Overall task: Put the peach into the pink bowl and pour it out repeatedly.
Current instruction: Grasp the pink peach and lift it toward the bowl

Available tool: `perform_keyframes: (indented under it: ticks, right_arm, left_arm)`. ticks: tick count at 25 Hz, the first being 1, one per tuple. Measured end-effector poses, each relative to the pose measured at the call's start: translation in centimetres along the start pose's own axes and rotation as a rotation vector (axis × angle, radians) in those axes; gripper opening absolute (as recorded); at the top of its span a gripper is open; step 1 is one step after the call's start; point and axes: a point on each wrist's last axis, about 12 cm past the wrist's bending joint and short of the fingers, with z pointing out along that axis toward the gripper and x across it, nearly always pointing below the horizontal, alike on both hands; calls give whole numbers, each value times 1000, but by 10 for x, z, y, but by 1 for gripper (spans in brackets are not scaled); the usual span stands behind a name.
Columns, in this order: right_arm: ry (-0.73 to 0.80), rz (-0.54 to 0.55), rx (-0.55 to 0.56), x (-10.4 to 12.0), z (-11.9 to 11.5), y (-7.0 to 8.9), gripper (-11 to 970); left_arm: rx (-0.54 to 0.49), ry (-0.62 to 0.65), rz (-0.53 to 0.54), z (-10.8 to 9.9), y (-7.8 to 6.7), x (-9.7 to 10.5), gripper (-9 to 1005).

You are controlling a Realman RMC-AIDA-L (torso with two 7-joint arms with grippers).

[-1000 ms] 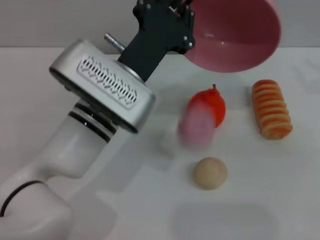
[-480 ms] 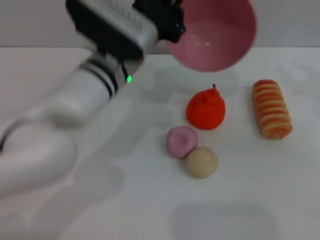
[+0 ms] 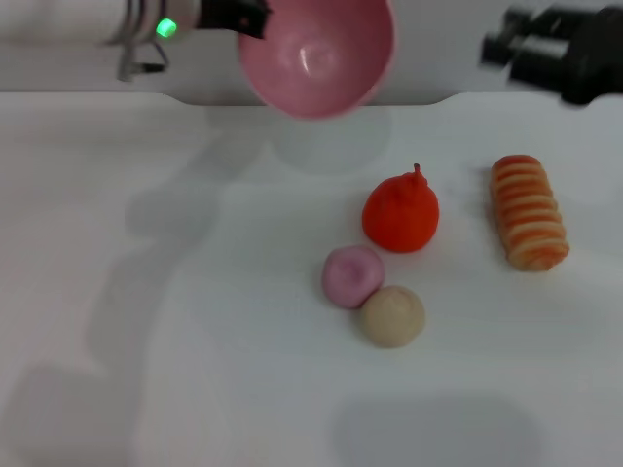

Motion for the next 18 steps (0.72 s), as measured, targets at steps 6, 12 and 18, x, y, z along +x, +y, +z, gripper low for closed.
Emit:
perform_keyframes:
  ticks: [6,12,18]
  right_arm:
    - [425,0,-191,-24,32,22,397]
    - [722,16,-179,-4,86,23,390]
    - [758,28,-139,19,119,20,383]
  left_arm:
    - [-28,67,-42,-19,34,-5,48]
    - [-24,89,-38,-19,34,1,49]
    - [-4,114,-18,-17,27,7,49]
